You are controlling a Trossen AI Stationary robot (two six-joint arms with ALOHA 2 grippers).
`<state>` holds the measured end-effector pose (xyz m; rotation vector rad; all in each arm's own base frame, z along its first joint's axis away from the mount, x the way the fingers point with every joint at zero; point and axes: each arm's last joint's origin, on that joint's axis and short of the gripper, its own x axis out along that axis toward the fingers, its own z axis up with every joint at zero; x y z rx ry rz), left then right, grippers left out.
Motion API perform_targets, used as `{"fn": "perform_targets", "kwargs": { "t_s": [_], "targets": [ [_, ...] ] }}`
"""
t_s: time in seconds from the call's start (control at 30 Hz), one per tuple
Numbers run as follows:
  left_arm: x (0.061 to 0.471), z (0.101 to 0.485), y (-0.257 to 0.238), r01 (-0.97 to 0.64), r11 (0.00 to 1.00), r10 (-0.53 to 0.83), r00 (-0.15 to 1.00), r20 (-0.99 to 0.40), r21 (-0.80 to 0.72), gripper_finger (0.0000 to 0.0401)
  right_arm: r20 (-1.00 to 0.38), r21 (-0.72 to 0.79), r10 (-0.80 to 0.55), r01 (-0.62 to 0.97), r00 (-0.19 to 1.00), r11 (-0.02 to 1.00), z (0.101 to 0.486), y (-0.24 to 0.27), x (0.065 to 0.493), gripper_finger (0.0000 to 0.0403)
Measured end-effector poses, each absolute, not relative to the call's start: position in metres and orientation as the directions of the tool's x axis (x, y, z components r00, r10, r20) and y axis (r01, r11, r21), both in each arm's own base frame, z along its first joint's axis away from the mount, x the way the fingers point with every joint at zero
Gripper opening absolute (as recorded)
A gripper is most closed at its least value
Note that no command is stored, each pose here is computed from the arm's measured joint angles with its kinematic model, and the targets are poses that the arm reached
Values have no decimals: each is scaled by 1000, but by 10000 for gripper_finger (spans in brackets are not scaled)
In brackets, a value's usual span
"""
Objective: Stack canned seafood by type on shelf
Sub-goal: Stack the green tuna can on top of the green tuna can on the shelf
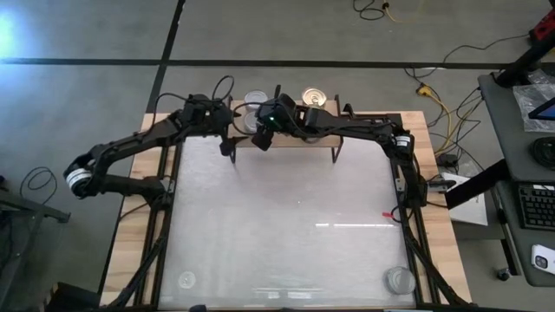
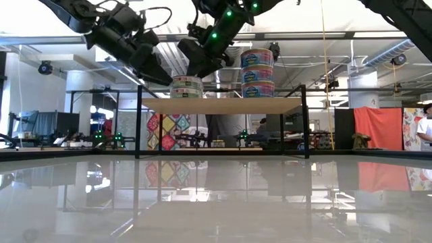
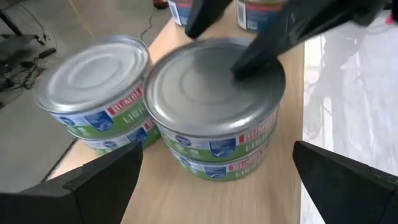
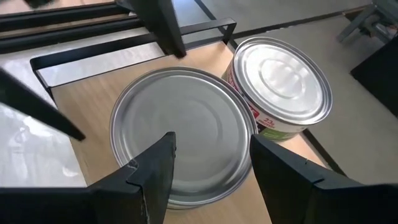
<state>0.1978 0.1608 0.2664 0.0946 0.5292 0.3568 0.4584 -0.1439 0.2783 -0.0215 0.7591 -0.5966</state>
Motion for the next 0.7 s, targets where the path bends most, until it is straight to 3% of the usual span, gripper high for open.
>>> {"fn": "perform_targets", "kwargs": {
  "t_s": [0.33,0.7],
  "targets": [
    [187,295,150,-317,928,370,849,-378,195,398,-622,-243,-510,472,594,847,280,-142,461,201],
    [186,298,150,-331,927,374,854,-362,177,398,-570,-224,-512,477,643,850,286,-138,467,201]
  ]
}}
